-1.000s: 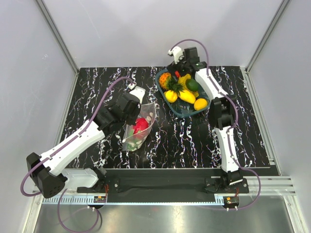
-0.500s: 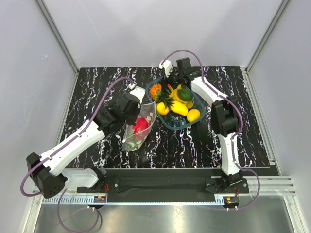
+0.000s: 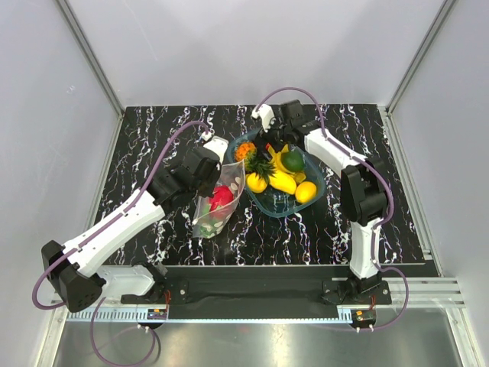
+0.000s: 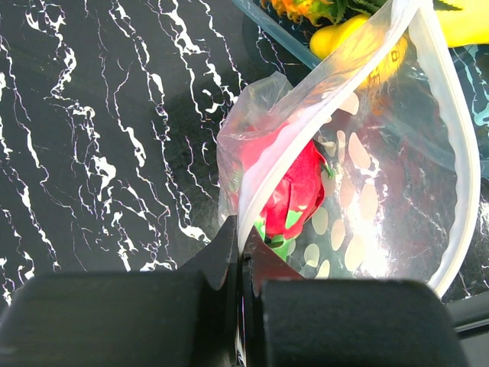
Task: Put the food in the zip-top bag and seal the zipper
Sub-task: Move the bin to the center of the board, then pick up the fake fruit from the bin.
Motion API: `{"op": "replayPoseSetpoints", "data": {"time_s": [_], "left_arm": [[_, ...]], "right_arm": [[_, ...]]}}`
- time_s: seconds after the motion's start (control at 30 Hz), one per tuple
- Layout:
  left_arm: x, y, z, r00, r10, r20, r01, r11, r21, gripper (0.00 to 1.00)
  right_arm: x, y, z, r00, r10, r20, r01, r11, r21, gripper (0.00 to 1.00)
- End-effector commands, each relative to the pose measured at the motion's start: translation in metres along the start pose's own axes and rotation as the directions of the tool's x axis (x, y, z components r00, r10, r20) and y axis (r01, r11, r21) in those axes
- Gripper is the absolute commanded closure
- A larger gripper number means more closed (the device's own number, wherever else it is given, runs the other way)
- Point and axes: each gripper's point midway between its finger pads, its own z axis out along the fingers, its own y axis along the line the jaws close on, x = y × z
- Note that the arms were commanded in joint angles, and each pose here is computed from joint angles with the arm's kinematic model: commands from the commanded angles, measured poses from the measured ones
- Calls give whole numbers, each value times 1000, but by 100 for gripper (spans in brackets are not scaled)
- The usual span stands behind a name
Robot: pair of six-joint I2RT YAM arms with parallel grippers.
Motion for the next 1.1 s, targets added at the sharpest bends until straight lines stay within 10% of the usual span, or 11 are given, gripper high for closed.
{"op": "replayPoseSetpoints", "data": {"time_s": [0.0, 0.27, 0.63, 1.07], "left_arm": [[-13, 4, -6, 998, -22, 57, 22, 1000, 0, 100], [-13, 7, -5, 998, -24, 55, 25, 1000, -16, 100], [-15, 11, -8, 997, -33, 65, 34, 999, -26, 100], [-14, 14, -5, 998, -33, 59, 35, 999, -39, 100]], "right_arm": [[-56, -10, -32, 997, -17, 75, 12, 998, 64, 2], [-129, -22, -97, 966, 50, 255, -101, 977, 188, 0], [-73, 11, -147, 905, 370, 208, -415, 875, 247, 4], [11, 41, -147, 896, 441, 48, -435, 852, 293, 16]]}}
